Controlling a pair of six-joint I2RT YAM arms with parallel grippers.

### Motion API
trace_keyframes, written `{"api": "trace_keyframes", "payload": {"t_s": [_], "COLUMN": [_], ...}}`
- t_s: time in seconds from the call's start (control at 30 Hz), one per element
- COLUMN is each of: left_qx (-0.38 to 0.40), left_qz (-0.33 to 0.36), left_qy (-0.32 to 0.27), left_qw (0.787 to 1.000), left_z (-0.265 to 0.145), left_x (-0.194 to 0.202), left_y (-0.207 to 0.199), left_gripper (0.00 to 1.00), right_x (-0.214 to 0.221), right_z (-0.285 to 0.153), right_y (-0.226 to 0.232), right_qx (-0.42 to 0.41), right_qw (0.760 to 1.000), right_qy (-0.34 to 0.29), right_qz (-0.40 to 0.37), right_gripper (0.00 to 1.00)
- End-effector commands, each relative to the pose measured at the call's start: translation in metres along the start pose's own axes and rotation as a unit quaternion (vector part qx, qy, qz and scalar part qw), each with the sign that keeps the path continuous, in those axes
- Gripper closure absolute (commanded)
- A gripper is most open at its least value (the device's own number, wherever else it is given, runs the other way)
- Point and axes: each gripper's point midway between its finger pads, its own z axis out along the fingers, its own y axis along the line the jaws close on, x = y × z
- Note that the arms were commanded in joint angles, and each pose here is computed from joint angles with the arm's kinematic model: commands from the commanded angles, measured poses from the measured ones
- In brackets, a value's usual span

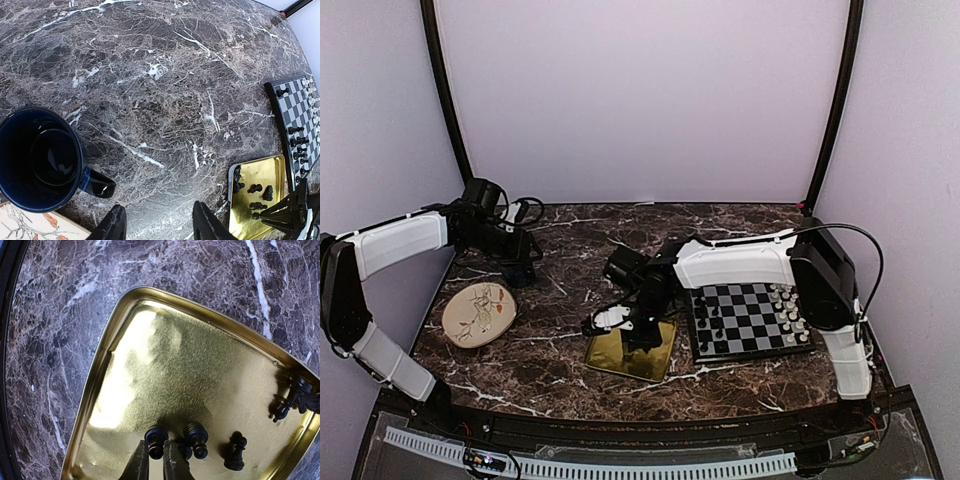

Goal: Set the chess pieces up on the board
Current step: Pick up the pawn from the storage box, then place the pawn at e7.

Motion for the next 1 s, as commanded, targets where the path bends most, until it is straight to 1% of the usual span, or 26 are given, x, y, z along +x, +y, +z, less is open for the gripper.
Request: {"api": "trace_keyframes", "payload": {"t_s": [0.0, 0.17, 0.33, 0.63, 0.8, 0.97], "left_qx": [0.010, 0.011, 0.013, 0.015, 0.016, 0.017], "left_qz": [0.004, 0.004, 0.005, 0.004, 0.004, 0.003], "left_qy": [0.004, 0.004, 0.007, 0.010, 0.012, 0.013], "left_qw": [1.000, 1.000, 1.000, 1.000, 1.000, 1.000], "left_z": [0.002, 0.002, 0.003, 0.005, 0.006, 0.007], "left_x": [0.003, 0.003, 0.004, 0.005, 0.006, 0.006], "left_y": [-0.002, -0.002, -0.003, -0.003, -0.003, -0.003], "left_gripper": [0.52, 0.53, 0.52, 0.53, 0.53, 0.52], "right_x": [-0.009, -0.008, -0.012, -0.024, -0.022, -0.003], "right_z": [0.004, 0.004, 0.000, -0.018, -0.035, -0.070], "right_y": [0.004, 0.006, 0.013, 0.025, 0.014, -0.018], "right_qx": [-0.008, -0.010, -0.029, -0.082, -0.067, -0.021], "right_qw": [1.000, 1.000, 1.000, 0.995, 0.996, 0.996], "right_qy": [-0.004, -0.002, -0.011, -0.047, -0.058, -0.071], "right_qz": [-0.002, -0.002, -0.001, 0.010, 0.021, 0.052], "right_gripper": [0.89, 0.89, 0.97, 0.98, 0.98, 0.98]}}
